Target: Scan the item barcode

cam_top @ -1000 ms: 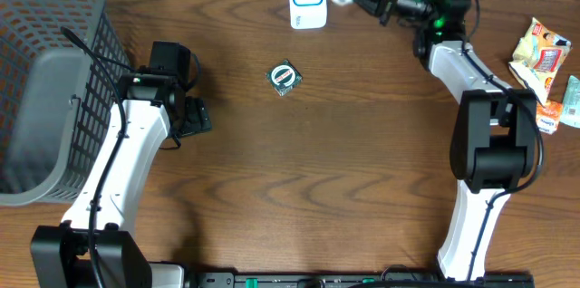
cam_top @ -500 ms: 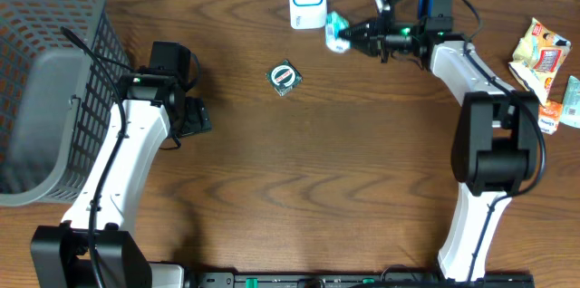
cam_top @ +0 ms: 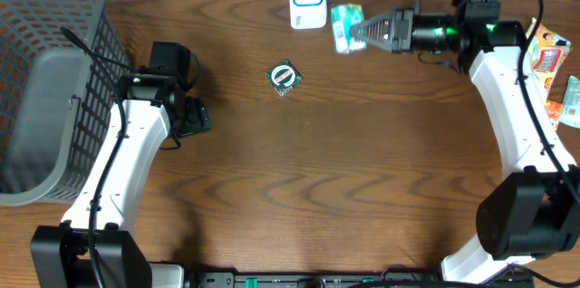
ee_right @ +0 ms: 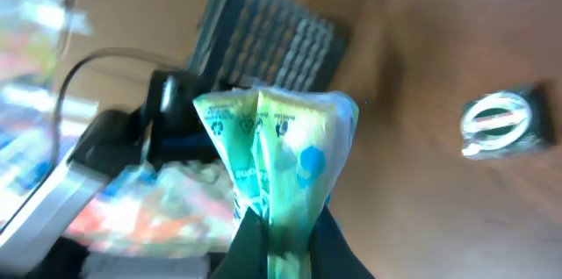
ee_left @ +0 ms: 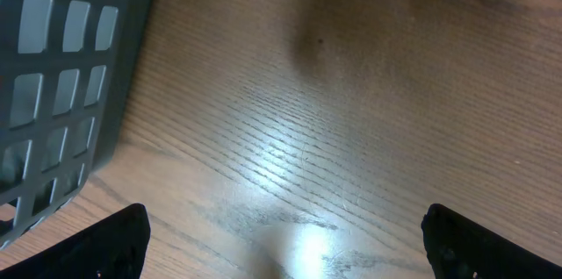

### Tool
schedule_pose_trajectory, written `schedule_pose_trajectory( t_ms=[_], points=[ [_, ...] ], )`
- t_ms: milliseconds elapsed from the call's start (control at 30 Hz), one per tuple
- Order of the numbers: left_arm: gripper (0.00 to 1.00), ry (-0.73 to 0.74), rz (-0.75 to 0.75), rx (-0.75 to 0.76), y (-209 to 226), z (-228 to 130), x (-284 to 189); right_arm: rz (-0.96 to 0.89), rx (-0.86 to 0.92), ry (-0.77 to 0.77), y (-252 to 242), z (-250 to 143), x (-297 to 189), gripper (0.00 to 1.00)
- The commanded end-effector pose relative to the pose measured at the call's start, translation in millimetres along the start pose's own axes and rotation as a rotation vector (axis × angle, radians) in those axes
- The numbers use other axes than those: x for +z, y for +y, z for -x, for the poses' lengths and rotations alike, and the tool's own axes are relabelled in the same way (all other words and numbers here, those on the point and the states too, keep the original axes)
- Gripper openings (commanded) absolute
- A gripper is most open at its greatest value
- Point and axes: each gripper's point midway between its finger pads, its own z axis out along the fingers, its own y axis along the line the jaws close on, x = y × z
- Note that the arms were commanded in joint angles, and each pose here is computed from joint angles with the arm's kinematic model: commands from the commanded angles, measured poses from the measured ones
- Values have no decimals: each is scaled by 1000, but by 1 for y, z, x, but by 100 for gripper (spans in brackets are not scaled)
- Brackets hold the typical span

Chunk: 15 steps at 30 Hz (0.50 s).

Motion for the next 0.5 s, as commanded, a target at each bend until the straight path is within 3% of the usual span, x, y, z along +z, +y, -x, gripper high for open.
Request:
schedule_pose_trajectory(
  t_ms=[0,267,467],
  points=[
    [98,4,12,-14,3,-1,1,256,-141,49,36,-20,-1,1],
    [98,4,12,-15,3,-1,1,242,-89,-27,29,-32,-37,2],
    [98,4,12,-14,3,-1,1,239,-117,-35,28,-28,-38,2]
  ],
)
